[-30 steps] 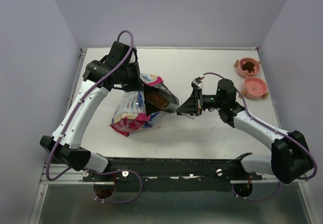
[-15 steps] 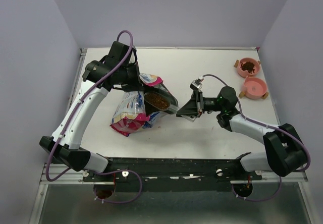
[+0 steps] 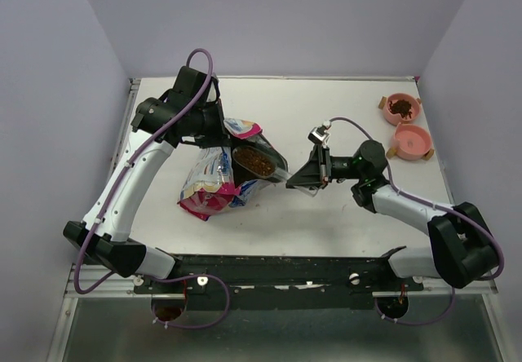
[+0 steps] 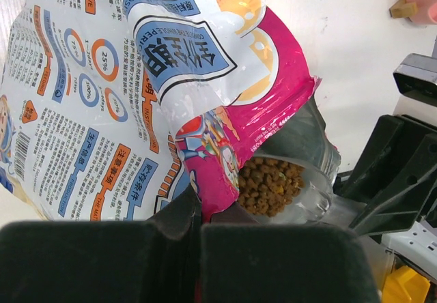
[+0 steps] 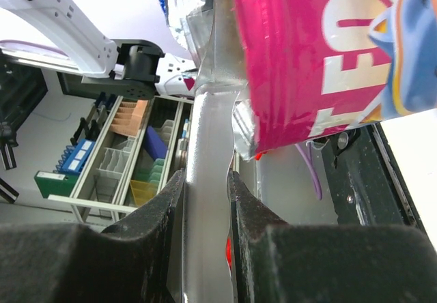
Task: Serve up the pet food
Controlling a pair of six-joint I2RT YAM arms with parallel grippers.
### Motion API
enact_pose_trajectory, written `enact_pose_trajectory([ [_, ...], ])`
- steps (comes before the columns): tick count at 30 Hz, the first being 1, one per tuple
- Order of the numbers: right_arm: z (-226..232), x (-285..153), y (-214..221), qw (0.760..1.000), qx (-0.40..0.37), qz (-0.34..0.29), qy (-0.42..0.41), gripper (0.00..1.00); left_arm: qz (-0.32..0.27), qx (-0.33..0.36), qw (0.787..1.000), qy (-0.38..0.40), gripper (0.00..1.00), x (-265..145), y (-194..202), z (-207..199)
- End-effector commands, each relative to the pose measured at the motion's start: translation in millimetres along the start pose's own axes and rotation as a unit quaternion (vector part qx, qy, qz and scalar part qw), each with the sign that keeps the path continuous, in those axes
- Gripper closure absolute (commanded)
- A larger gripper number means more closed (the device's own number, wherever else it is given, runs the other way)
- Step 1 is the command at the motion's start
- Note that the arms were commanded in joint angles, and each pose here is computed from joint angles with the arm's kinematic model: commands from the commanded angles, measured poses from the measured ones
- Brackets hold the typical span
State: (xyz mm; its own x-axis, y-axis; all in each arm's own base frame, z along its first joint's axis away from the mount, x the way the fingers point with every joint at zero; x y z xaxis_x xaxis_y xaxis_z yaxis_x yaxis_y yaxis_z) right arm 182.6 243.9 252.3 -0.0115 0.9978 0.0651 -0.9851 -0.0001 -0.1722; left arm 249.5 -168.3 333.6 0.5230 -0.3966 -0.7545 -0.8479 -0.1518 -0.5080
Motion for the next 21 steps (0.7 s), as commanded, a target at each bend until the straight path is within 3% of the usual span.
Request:
enact_pose_trajectory([
  [1,17,-5,9,0.999,-0.039,0.001,-0.014,1.0,-0.087,0.014,0.994,0.069,1.0,-42,-20,-22],
  [8,33,-8,12,0.999,-0.047,0.0,0.015,1.0,-0.102,-0.003,0.994,0.039,1.0,-45,-24,-14],
  [21,79,-14,-1,0.997,-0.054,-0.042,-0.032,1.0,-0.13,-0.029,0.991,-0.001,1.0,-53,-29,3],
])
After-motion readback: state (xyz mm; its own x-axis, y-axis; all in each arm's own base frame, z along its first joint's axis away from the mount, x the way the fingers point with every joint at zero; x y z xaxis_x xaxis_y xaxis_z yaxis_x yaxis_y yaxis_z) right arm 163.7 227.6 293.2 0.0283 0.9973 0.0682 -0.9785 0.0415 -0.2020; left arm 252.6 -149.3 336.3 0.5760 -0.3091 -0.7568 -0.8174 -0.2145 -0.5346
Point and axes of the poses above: each gripper's point midway between its finger pads, its own x axis out along the fingers, its own z axis along the line the jaws close on, y = z × x, the point moved 4 cm from there along -x, back along the fingers, and after that the axes turned 4 degrees about x, right-handed, at the moved point
